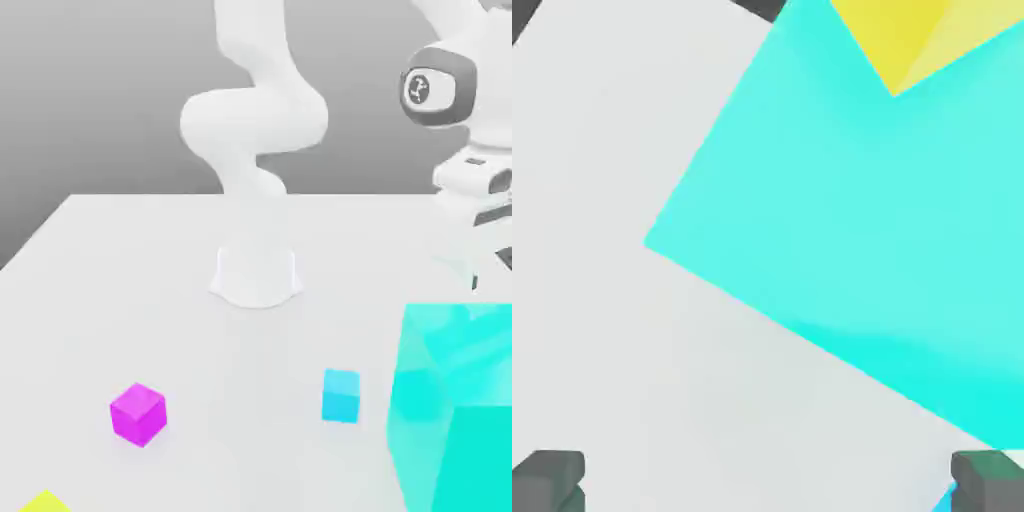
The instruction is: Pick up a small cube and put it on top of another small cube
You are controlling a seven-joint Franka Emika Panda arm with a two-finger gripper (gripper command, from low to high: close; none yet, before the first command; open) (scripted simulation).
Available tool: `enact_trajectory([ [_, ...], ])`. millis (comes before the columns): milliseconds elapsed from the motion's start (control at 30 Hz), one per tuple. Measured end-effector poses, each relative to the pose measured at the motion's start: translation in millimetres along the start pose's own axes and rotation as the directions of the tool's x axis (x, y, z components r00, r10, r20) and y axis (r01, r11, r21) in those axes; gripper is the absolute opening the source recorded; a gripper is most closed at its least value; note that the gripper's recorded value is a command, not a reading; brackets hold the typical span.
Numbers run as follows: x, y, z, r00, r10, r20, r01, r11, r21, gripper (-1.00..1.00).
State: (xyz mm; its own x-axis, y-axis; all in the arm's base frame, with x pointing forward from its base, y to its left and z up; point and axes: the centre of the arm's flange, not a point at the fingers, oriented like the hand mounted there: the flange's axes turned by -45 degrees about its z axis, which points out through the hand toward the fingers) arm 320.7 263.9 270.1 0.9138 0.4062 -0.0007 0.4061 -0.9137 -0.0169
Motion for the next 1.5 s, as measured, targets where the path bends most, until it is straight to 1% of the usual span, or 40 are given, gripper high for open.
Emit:
enact_trajectory([
  [167,-18,81,44,0.955,0.296,0.000,-0.296,0.955,-0.008,0.00],
  [333,-49,145,74,0.835,0.551,-0.011,-0.551,0.835,-0.014,0.00],
  [567,-51,136,132,0.840,0.542,-0.009,-0.542,0.840,-0.012,0.00],
  [600,-51,136,137,0.841,0.542,-0.009,-0.542,0.841,-0.012,-1.00],
  [833,-51,136,137,0.841,0.541,-0.011,-0.541,0.841,-0.012,-1.00],
  [1067,-51,134,82,0.843,0.538,-0.012,-0.538,0.843,-0.015,-1.00],
  [1133,-43,135,72,0.867,0.497,-0.015,-0.498,0.867,-0.013,-1.00],
  [1200,-36,120,73,0.908,0.420,0.005,-0.420,0.908,-0.011,-1.00],
  [1267,-27,57,73,0.974,0.224,0.027,-0.225,0.974,0.003,-1.00],
  [1367,-16,-8,70,0.998,0.018,0.057,-0.021,0.999,0.045,-1.00],
  [1500,7,-74,45,0.989,-0.134,0.054,0.127,0.985,0.121,-1.00],
])
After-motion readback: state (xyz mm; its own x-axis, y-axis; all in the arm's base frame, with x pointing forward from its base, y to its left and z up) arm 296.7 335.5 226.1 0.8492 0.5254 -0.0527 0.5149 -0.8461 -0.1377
